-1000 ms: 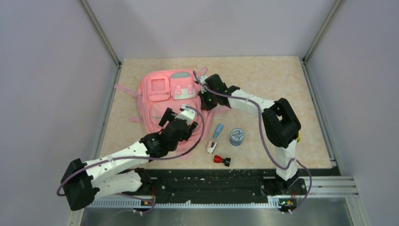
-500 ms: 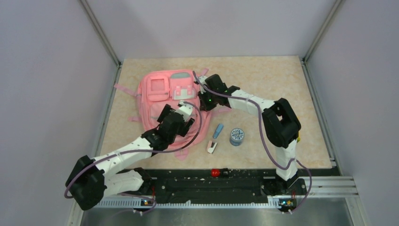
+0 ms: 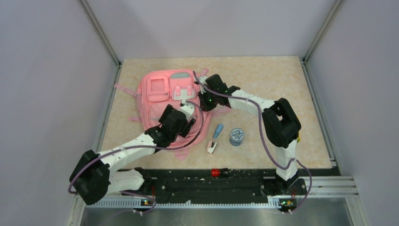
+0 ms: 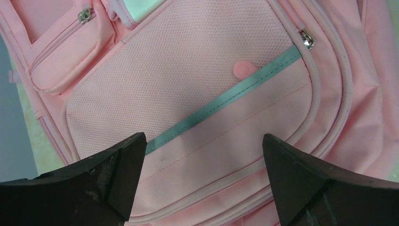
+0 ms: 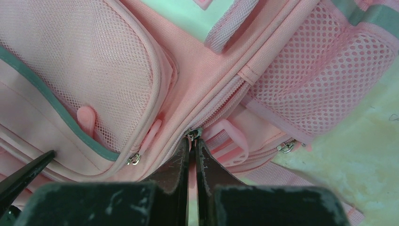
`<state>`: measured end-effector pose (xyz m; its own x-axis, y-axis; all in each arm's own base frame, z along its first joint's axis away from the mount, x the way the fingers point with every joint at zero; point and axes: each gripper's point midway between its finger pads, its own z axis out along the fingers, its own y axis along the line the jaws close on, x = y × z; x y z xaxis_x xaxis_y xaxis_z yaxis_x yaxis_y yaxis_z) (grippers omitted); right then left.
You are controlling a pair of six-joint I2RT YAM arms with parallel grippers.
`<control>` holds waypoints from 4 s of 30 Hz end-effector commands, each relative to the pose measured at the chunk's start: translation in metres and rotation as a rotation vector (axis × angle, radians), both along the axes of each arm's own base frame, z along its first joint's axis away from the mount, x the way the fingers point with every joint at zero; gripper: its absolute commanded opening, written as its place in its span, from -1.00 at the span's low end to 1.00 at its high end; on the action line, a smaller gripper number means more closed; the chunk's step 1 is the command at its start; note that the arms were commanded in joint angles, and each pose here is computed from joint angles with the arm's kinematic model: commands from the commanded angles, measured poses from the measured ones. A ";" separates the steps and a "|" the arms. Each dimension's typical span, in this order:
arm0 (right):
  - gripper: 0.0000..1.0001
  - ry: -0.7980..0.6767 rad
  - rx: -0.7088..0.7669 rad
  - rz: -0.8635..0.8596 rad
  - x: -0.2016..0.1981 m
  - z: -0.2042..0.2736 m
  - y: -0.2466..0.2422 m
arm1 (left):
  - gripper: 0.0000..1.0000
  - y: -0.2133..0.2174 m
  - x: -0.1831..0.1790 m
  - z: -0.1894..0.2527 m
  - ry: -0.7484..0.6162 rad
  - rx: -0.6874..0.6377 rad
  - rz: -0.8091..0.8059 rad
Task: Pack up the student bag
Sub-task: Unzip the student bag at the center of the board.
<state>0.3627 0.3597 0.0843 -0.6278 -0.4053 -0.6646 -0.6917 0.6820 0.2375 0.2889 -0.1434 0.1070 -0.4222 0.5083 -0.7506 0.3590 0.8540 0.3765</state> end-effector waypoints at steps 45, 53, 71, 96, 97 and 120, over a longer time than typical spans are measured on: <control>-1.00 -0.057 0.120 0.191 -0.076 0.036 0.007 | -1.00 -0.060 0.032 0.046 -0.133 -0.317 0.026; -1.00 -0.028 0.194 0.055 -0.105 0.046 0.004 | -1.00 -0.121 0.055 0.061 -0.107 -0.539 -0.034; -1.00 -0.124 0.238 -0.136 -0.083 0.058 -0.015 | -0.56 -0.123 0.071 0.095 -0.183 -0.582 -0.107; -1.00 -0.089 0.244 -0.148 -0.083 0.052 -0.027 | 0.33 -0.051 0.024 0.027 0.021 -0.304 -0.082; -1.00 -0.092 0.247 -0.147 -0.083 0.052 -0.027 | 0.29 -0.055 0.028 0.028 0.010 -0.311 -0.095; -1.00 -0.124 0.446 -0.086 -0.121 0.078 0.070 | -1.00 -0.090 0.035 0.054 -0.024 -0.525 -0.156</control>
